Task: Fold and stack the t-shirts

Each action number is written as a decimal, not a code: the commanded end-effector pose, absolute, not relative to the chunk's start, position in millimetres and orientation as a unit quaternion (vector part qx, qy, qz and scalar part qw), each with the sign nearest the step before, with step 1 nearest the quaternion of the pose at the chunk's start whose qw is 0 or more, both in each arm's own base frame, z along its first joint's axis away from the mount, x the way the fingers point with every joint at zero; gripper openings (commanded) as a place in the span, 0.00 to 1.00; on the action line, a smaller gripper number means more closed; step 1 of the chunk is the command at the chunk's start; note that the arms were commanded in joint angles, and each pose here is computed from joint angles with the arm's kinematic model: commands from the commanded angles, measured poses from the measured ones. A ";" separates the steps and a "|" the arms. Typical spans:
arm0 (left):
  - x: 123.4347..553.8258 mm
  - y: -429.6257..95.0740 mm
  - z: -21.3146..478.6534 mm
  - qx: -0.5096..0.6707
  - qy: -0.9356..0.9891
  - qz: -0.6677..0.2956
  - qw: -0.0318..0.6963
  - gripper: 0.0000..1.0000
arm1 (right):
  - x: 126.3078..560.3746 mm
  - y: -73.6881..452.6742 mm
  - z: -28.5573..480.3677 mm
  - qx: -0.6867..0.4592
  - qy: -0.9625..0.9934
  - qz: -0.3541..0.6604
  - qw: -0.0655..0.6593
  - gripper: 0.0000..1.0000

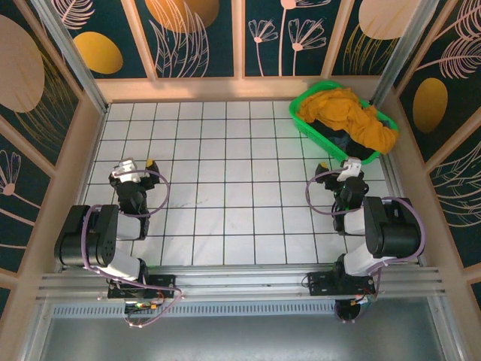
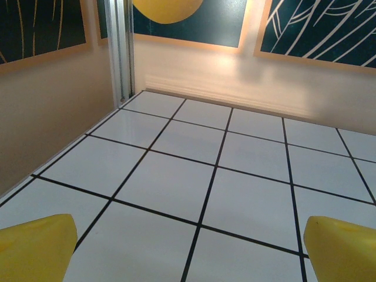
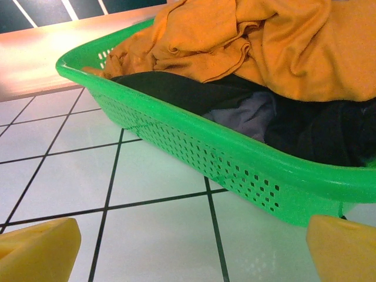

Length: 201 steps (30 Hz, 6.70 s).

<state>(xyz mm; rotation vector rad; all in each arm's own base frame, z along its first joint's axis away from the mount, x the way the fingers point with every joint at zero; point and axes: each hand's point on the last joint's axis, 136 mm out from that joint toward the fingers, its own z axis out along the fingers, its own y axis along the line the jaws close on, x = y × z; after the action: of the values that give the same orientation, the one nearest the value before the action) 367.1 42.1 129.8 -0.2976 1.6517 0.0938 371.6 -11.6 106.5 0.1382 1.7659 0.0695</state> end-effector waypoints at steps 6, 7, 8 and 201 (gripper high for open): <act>364.9 37.2 144.0 -0.117 0.715 0.036 0.688 0.99 | 374.9 -15.1 130.2 0.064 0.747 0.022 0.662 0.99; 363.8 37.4 153.3 -0.116 0.710 0.040 0.694 0.99 | 374.0 -22.1 139.5 0.082 0.742 0.010 0.665 0.99; 362.9 43.0 159.0 -0.134 0.711 0.058 0.688 0.99 | 374.2 -26.9 149.3 0.096 0.741 0.001 0.665 0.99; 313.1 -192.3 60.3 -0.609 0.697 -0.378 -0.019 0.62 | 262.4 34.1 58.8 0.306 0.919 0.102 0.228 0.00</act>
<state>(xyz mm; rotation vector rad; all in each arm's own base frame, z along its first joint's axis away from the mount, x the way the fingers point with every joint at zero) 299.0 -176.4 46.5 -1.8975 2.2730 -1.0755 259.4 30.9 51.4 0.8584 2.5609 0.2517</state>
